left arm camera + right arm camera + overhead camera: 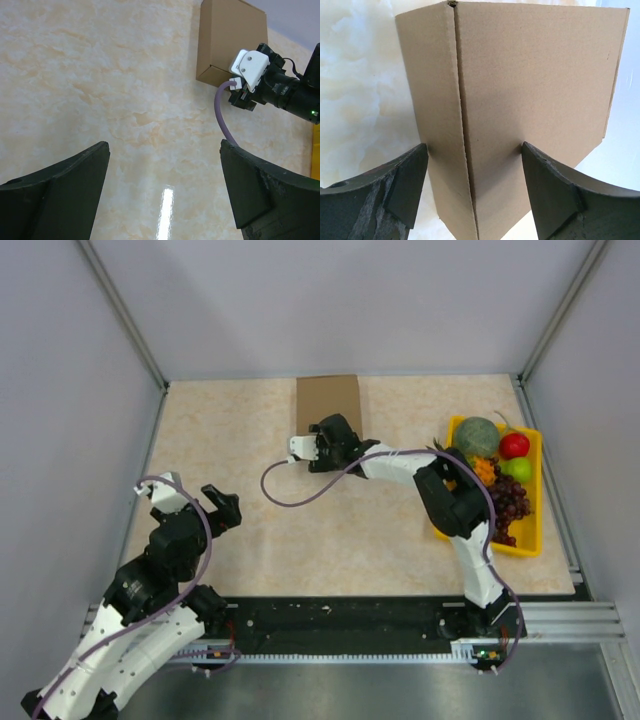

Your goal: Fold the paper box

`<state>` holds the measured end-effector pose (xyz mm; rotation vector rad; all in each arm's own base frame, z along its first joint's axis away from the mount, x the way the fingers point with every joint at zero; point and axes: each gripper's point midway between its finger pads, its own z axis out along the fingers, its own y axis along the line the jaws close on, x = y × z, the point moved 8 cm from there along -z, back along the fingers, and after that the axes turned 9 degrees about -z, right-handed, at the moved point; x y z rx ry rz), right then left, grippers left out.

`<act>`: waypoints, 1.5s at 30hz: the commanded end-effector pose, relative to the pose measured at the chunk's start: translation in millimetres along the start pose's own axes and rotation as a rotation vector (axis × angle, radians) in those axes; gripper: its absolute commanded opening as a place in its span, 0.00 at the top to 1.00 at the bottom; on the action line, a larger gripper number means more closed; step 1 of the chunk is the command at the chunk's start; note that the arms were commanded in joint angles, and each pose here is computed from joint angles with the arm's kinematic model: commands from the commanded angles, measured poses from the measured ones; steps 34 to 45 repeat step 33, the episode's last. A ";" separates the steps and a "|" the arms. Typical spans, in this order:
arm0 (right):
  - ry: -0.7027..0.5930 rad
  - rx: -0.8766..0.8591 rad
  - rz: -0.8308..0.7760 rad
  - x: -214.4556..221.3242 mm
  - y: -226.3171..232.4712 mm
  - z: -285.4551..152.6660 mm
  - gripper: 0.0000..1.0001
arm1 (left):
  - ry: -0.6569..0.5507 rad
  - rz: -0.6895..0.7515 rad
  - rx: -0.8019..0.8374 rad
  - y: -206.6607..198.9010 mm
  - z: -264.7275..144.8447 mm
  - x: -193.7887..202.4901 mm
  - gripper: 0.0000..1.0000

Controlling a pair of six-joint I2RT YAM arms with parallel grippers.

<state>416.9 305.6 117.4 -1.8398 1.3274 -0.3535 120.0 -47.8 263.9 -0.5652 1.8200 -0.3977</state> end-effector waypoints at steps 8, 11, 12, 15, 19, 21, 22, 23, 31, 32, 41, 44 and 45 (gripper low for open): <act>0.011 0.283 0.204 -36.2 -65.4 -99.1 0.18 | 0.017 -0.060 0.071 -17.7 -3.0 -8.5 0.04; 0.035 0.350 0.394 -36.8 -60.5 -150.9 0.18 | 0.032 -0.069 0.095 -22.8 -5.3 -10.9 0.04; 0.034 0.359 0.534 -30.3 -46.7 -175.4 0.17 | 0.040 -0.069 0.104 -23.9 -6.0 -10.5 0.04; 0.060 0.419 0.814 -13.1 -13.4 -210.7 0.17 | 0.069 -0.077 0.132 -28.0 -5.6 -7.1 0.04; 0.051 0.437 1.153 21.1 50.5 -288.4 0.14 | 0.132 -0.040 0.222 -36.6 -3.9 2.2 0.02; 0.018 0.411 1.293 28.1 75.3 -309.9 0.13 | 0.162 -0.054 0.315 -46.9 -5.0 5.7 0.02; 0.045 0.391 1.325 34.2 89.7 -323.2 0.13 | 0.177 -0.060 0.330 -45.9 -2.4 12.6 0.02; -0.066 0.419 1.382 34.9 91.5 -349.8 0.13 | 0.169 -0.082 0.361 -49.8 -1.8 12.6 0.02; -0.463 0.622 1.561 48.8 95.7 -445.3 0.01 | 0.233 -0.130 0.447 -65.1 2.5 21.8 0.02; -0.471 0.636 1.545 49.8 93.0 -453.6 0.01 | 0.225 -0.121 0.468 -68.1 0.5 17.7 0.02; -0.515 0.670 1.532 50.2 83.6 -474.9 0.01 | 0.206 -0.113 0.507 -73.2 -2.9 11.3 0.02; -0.515 0.670 1.532 50.2 83.6 -474.9 0.01 | 0.206 -0.113 0.507 -73.2 -2.9 11.3 0.02; -0.515 0.670 1.532 50.2 83.6 -474.9 0.01 | 0.206 -0.113 0.507 -73.2 -2.9 11.3 0.02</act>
